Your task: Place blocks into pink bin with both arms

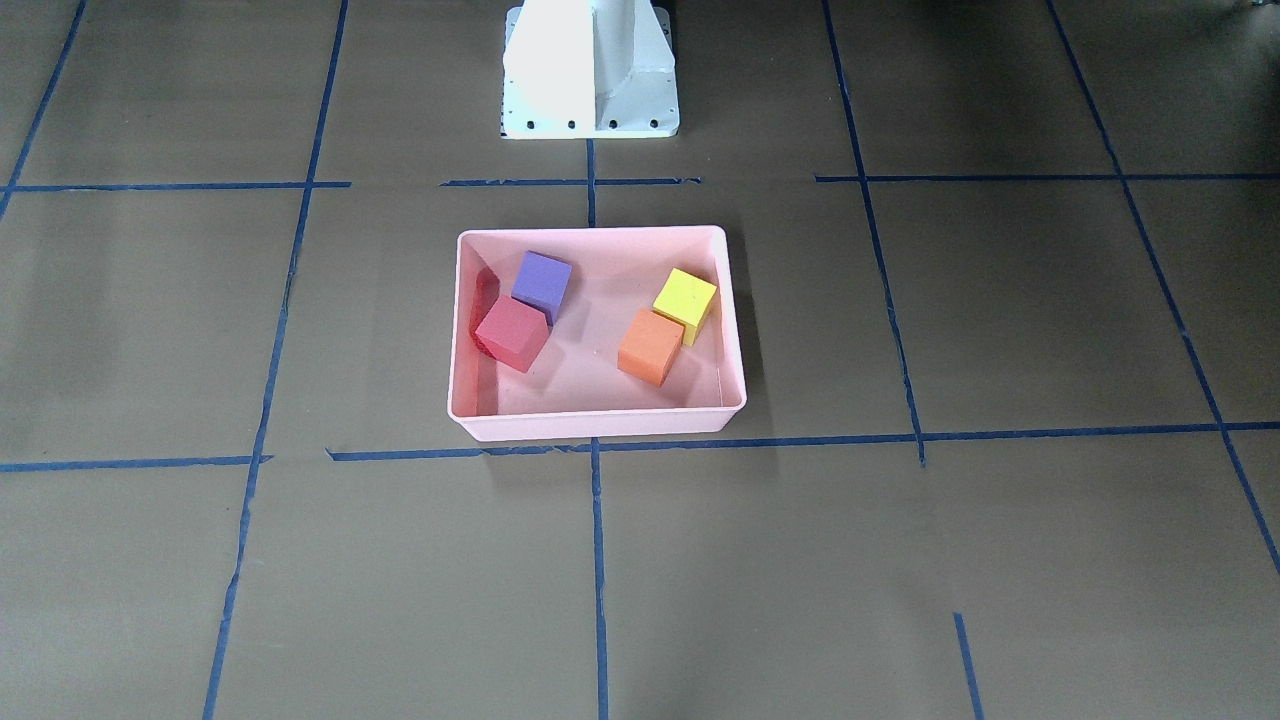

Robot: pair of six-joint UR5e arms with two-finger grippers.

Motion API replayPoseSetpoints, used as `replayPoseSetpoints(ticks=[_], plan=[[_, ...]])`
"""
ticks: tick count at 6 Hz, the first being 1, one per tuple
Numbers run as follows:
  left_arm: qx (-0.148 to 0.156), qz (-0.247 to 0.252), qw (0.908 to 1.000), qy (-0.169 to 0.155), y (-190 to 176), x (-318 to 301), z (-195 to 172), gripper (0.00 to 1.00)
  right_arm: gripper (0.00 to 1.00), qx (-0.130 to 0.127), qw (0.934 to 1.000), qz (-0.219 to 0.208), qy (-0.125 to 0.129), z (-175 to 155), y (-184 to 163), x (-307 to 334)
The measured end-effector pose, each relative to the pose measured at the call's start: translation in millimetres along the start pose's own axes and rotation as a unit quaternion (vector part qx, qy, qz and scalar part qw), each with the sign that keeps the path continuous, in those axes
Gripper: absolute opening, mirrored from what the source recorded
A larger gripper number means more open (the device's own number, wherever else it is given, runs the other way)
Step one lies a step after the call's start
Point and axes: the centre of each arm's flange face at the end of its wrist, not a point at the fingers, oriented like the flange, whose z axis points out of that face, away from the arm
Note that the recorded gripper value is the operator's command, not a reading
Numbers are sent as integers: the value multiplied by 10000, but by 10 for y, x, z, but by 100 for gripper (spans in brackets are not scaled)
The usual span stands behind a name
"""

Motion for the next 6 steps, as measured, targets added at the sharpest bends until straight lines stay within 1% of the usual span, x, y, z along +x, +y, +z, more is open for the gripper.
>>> replayPoseSetpoints(ticks=[1,3,4,6], plan=[[-157,-184,9997,64,144,-110,134,100,100,-48,10000,-2,49,36,65,68],[-264,-395,9984,322,449,-149,287,100,100,-62,9995,42,320,67,120,159],[-266,-426,9981,362,490,-137,294,100,100,-52,9993,53,355,63,126,161],[-230,-409,9983,348,507,-96,244,100,100,-28,9995,26,319,46,142,136]])
